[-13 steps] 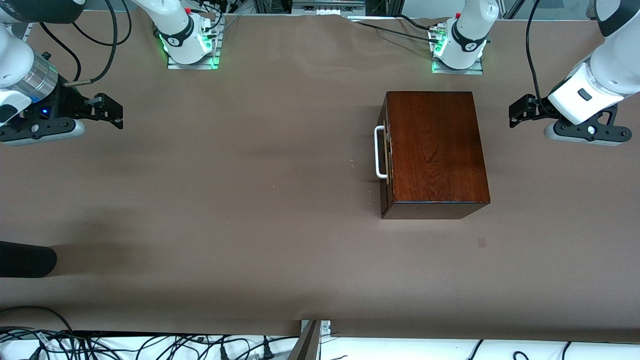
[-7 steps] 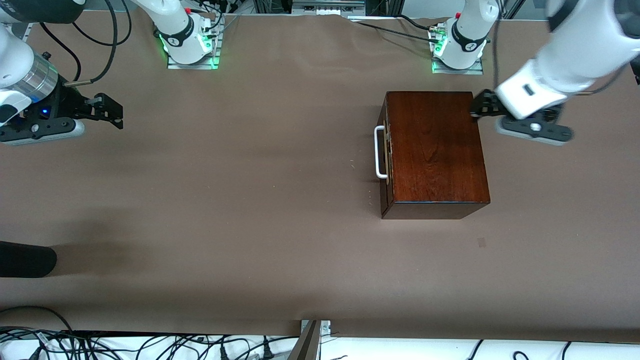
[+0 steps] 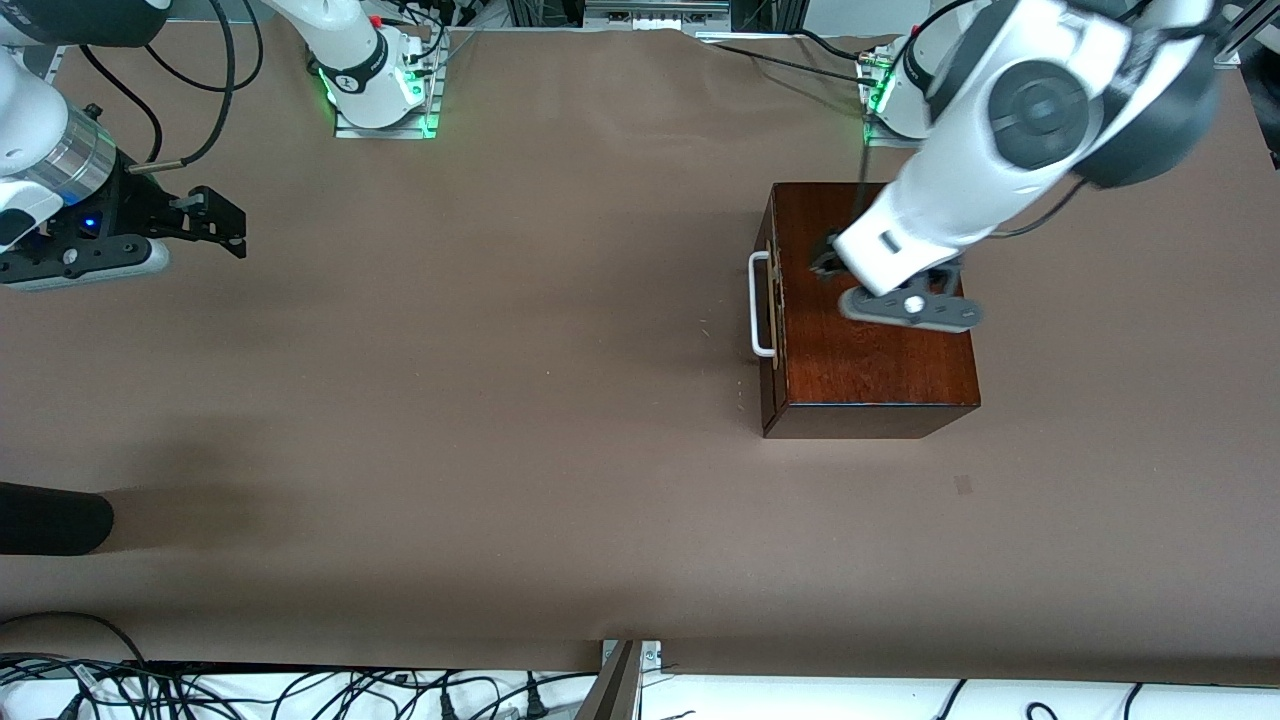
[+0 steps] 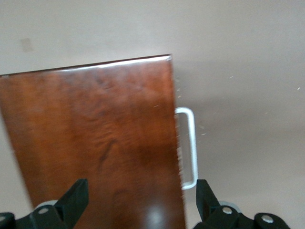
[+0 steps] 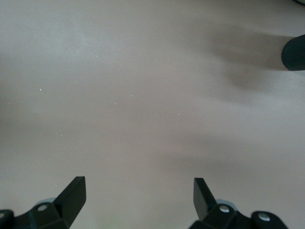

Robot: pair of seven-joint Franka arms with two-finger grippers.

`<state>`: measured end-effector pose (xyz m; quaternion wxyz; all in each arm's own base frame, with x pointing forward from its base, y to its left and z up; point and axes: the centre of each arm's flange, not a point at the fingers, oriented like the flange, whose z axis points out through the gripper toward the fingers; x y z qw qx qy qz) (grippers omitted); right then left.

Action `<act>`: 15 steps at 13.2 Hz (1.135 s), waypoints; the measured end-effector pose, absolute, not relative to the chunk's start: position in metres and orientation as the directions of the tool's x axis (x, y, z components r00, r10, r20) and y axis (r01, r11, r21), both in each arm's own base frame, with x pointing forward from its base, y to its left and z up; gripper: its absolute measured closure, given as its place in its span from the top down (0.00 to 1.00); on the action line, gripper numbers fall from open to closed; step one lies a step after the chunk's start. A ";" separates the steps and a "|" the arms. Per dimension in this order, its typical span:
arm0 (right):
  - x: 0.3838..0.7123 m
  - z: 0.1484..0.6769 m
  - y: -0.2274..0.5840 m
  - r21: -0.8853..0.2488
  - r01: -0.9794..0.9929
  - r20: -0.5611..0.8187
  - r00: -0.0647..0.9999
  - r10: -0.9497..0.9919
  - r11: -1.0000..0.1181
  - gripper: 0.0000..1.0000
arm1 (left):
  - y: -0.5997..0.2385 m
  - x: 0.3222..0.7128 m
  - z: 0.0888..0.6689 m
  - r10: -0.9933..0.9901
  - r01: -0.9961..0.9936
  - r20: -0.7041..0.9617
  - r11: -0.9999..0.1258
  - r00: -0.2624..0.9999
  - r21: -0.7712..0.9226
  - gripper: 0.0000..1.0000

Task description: Open drawer, take yellow block, close drawer

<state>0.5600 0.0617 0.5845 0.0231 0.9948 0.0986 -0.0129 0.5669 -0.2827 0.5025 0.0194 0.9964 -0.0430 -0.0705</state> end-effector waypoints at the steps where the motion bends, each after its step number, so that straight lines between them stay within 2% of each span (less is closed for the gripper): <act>1: 0.560 0.585 0.062 0.043 0.197 -0.030 0.980 0.195 -0.980 1.00 | -0.303 0.564 0.491 -0.083 -0.077 -0.143 -0.996 0.986 0.047 1.00; 3: 0.560 0.585 0.062 0.043 0.197 -0.030 0.980 0.196 -0.979 1.00 | -0.342 0.550 0.464 -0.088 -0.084 -0.172 -0.996 0.981 0.030 1.00; 8: 0.560 0.585 0.062 0.043 0.197 -0.030 0.980 0.196 -0.979 1.00 | -0.409 0.518 0.384 -0.110 -0.142 -0.190 -0.976 0.976 -0.165 1.00; 15: 0.560 0.585 0.062 0.043 0.197 -0.030 0.980 0.196 -0.979 1.00 | -0.414 0.509 0.320 -0.109 -0.165 -0.228 -0.956 0.968 -0.244 1.00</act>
